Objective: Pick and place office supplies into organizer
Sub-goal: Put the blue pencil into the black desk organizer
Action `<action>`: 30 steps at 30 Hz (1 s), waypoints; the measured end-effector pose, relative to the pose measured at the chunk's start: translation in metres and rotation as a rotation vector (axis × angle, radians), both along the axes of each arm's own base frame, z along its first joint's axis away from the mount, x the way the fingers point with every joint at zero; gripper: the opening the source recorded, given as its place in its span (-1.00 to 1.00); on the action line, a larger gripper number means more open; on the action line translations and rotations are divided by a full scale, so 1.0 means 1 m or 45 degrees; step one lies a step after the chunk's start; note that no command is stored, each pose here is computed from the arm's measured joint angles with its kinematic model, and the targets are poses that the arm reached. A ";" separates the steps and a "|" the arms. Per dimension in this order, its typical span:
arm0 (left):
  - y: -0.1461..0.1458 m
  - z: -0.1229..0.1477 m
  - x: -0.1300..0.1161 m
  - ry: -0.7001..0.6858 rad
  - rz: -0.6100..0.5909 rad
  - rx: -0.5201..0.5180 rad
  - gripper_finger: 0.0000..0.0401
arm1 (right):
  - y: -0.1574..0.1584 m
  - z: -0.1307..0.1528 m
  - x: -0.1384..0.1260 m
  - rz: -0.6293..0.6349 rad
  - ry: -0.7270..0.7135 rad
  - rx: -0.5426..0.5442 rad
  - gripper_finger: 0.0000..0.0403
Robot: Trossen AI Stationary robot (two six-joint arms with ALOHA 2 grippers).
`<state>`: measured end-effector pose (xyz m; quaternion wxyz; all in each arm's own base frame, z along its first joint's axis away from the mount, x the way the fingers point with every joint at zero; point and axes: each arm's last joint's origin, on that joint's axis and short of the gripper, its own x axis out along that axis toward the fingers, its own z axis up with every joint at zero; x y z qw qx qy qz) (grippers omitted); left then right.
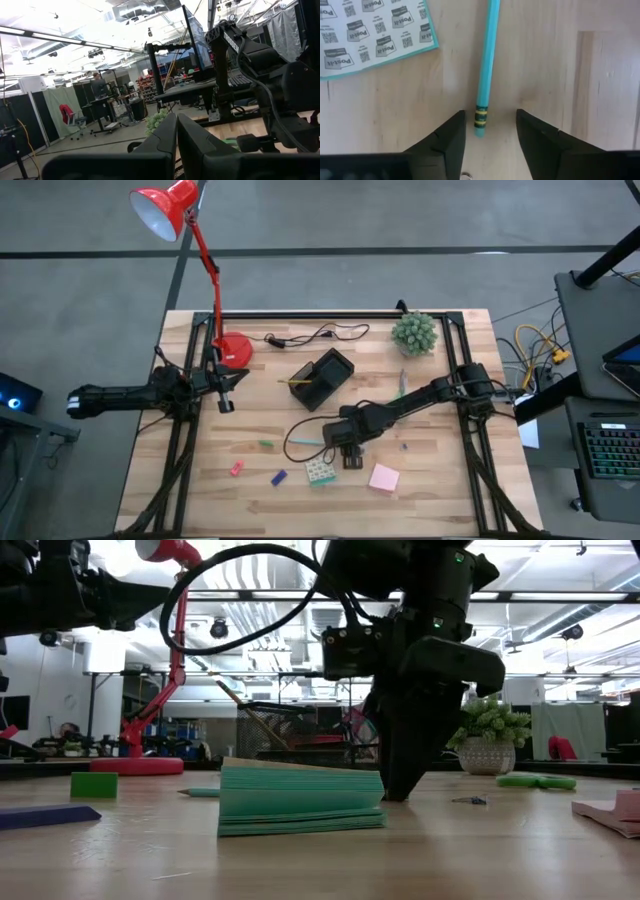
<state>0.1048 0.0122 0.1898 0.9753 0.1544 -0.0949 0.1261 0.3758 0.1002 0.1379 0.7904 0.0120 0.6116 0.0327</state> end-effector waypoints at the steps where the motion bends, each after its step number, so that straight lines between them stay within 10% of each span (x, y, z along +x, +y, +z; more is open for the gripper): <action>1: 0.000 0.000 0.000 0.000 0.000 0.000 -1.00 | -0.001 0.000 0.000 -0.003 0.001 0.000 -0.23; 30: 0.000 0.000 0.000 -0.001 0.000 0.000 -1.00 | -0.003 -0.022 0.005 -0.067 0.062 0.042 -0.83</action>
